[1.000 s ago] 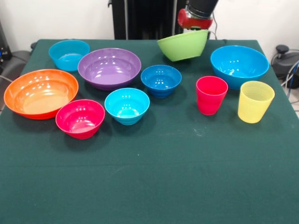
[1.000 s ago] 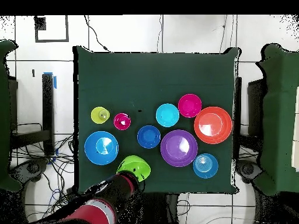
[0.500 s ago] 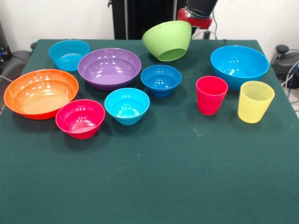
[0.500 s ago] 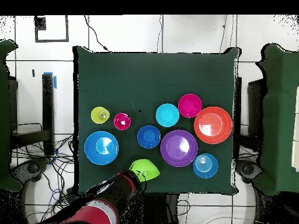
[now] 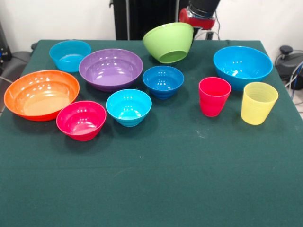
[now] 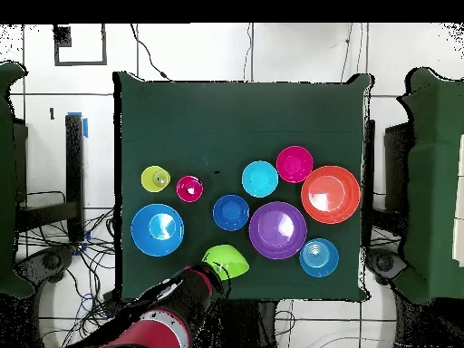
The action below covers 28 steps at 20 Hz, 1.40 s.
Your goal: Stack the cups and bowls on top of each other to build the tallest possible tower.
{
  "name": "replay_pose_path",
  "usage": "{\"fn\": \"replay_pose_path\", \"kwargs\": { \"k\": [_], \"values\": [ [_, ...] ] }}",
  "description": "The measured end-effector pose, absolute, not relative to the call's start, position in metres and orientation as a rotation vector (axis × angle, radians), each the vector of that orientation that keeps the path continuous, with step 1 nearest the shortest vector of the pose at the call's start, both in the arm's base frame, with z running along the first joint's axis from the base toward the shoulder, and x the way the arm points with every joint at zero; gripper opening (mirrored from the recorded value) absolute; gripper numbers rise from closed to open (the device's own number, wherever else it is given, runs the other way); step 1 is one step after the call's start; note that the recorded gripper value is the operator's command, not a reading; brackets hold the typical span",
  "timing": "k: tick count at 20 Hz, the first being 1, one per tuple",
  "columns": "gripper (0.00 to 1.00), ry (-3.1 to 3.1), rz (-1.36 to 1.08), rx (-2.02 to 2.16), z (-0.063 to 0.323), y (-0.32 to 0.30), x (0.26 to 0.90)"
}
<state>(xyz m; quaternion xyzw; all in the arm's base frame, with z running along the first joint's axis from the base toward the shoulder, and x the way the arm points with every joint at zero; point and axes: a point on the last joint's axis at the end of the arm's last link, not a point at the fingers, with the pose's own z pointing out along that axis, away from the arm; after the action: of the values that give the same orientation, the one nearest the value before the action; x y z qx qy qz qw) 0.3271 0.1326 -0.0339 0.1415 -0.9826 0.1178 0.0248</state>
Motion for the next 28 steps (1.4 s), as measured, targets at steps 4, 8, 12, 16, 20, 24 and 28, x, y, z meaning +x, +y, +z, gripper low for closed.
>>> {"fn": "replay_pose_path", "kwargs": {
  "k": [4, 8, 12, 16, 20, 24, 28],
  "values": [
    [0.0, -3.031, 0.362, 0.423, -0.033, 0.133, 0.329],
    [0.0, -3.018, 0.337, 0.38, -0.034, 0.134, 0.336],
    [0.0, -2.981, 0.321, 0.33, -0.035, 0.134, 0.344],
    [0.0, -2.952, 0.321, 0.307, -0.034, 0.136, 0.351],
    [0.0, -2.919, 0.33, 0.291, -0.033, 0.139, 0.36],
    [0.0, -2.886, 0.331, 0.28, -0.034, 0.143, 0.368],
    [0.0, -2.864, 0.336, 0.275, -0.034, 0.146, 0.373]
  ]
}}
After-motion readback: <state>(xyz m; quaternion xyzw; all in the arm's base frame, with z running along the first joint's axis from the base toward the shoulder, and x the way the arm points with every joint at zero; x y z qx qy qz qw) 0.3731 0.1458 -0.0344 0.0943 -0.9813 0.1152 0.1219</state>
